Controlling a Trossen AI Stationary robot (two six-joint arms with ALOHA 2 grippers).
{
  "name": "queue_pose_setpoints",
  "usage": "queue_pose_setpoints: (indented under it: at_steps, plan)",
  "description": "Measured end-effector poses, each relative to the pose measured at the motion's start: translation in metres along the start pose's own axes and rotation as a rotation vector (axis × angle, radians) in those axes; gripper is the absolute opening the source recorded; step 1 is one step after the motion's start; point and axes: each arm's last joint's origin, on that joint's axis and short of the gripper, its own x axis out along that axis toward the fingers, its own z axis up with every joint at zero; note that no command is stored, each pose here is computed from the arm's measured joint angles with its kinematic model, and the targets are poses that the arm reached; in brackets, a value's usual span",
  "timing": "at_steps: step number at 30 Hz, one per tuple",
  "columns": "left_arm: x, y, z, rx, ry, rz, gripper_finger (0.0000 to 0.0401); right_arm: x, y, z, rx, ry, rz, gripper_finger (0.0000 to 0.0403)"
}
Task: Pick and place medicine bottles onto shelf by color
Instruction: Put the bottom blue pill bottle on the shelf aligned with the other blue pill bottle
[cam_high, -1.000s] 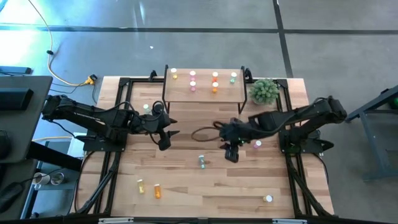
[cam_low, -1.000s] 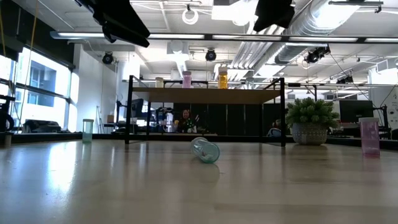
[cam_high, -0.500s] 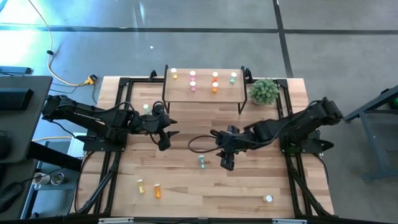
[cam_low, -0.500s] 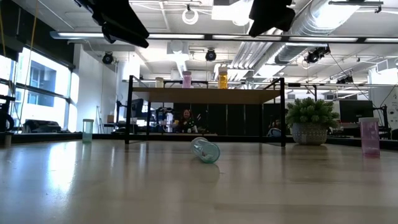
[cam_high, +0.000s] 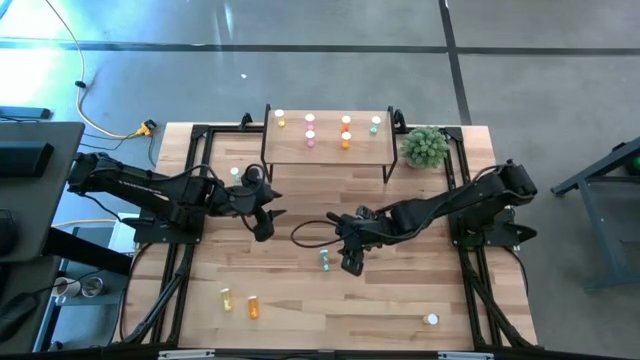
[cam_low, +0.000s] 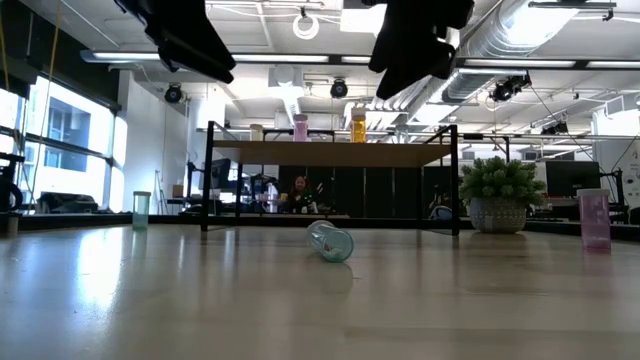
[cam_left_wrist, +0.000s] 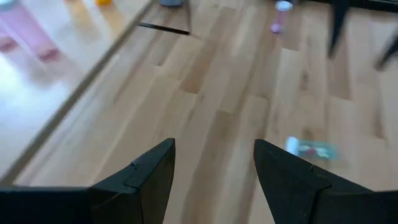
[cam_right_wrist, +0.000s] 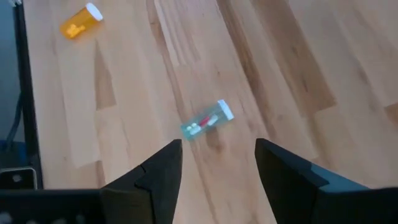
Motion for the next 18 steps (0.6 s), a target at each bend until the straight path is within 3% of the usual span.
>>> queue_pose_setpoints:
  at_steps: [8, 14, 18]
  plan:
    - [0.002, 0.008, 0.002, -0.085, -0.024, 0.091, 0.0209, 0.031, 0.005, -0.003, 0.173, 0.023, -0.014, 0.0194]
    - [0.003, 0.008, 0.001, -0.130, 0.018, 0.022, 0.0209, 0.059, 0.011, -0.008, 0.243, 0.039, -0.007, 0.0194]
    - [0.003, 0.010, -0.006, -0.128, 0.084, 0.041, 0.0209, 0.077, 0.012, -0.011, 0.280, 0.040, -0.002, 0.0194]
